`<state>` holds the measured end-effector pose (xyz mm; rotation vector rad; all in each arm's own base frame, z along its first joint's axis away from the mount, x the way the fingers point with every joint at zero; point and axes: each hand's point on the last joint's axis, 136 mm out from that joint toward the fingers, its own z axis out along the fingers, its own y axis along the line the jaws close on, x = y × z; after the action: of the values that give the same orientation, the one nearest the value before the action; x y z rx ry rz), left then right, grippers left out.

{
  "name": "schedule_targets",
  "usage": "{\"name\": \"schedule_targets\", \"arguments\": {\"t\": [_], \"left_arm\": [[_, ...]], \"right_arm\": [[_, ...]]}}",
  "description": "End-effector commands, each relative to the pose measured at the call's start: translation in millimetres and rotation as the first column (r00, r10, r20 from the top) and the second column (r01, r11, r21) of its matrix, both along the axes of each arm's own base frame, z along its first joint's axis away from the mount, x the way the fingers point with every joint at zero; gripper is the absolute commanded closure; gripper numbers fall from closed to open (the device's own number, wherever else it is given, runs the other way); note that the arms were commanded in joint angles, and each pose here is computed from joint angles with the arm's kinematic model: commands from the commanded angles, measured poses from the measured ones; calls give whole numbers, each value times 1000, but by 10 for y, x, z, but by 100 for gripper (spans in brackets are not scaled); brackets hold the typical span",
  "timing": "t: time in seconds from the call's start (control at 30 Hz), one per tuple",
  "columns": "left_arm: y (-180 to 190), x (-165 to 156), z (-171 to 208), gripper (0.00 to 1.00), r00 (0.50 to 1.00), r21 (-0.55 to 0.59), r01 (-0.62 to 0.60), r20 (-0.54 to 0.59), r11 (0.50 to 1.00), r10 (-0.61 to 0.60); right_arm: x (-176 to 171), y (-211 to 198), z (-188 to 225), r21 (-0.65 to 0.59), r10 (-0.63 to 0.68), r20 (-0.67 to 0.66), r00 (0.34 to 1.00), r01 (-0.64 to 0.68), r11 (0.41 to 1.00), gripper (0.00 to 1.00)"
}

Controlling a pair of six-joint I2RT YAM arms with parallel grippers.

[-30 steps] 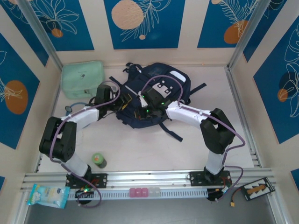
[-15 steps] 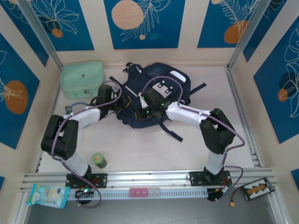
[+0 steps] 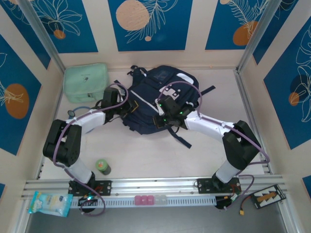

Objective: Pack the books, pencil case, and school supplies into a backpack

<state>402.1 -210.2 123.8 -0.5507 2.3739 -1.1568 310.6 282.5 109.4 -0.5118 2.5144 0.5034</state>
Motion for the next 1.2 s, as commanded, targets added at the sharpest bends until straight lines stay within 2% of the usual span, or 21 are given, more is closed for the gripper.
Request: {"name": "schedule_targets", "arguments": {"t": [0.0, 0.23, 0.43, 0.57, 0.67, 0.7, 0.77, 0.83, 0.9, 0.97, 1.1, 1.17], "left_arm": [[84, 117, 72, 100, 999, 33, -14, 43, 999, 13], [58, 59, 71, 100, 999, 57, 38, 34, 998, -40], [62, -17, 21, 100, 996, 103, 86, 9, 991, -87], [1, -50, 11, 100, 993, 91, 116, 2, 989, -116], [-180, -108, 70, 100, 984, 59, 176, 12, 983, -177], [-247, -143, 91, 96, 980, 52, 196, 15, 979, -197], [-323, -198, 136, 74, 975, 42, 221, 21, 974, -222], [-295, -244, 158, 58, 975, 50, 219, 20, 974, -220], [-183, -271, 200, 43, 979, 103, 197, 34, 975, -201], [-62, -275, 275, 33, 981, 167, 173, 55, 971, -184], [173, -246, 558, 20, 979, 303, 113, 129, 946, -158], [297, -228, 733, 14, 973, 373, 72, 178, 925, -148]], "right_arm": [[119, -425, -53, -123, -88, 35, 996, 91, 988, 100], [315, -657, 15, -117, -196, 33, 980, 199, 973, 100], [497, -880, 143, -106, -356, 10, 934, 355, 929, 100], [581, -951, 205, -85, -420, -8, 908, 418, 905, 100], [624, -978, 235, -77, -439, -18, 898, 436, 897, 100], [626, -996, 231, -77, -439, -17, 898, 437, 896, 100], [615, -1045, 212, -86, -435, -11, 900, 433, 897, 100], [574, -1123, 170, -97, -429, -12, 903, 426, 899, 100], [528, -1206, 130, -99, -422, -11, 907, 419, 903, 100], [491, -1262, 116, -81, -423, -32, 906, 420, 904, 97], [472, -1127, 395, 65, -351, -19, 936, 352, 934, 61], [492, -1109, 636, 114, -351, 21, 936, 346, 931, 48]]}}
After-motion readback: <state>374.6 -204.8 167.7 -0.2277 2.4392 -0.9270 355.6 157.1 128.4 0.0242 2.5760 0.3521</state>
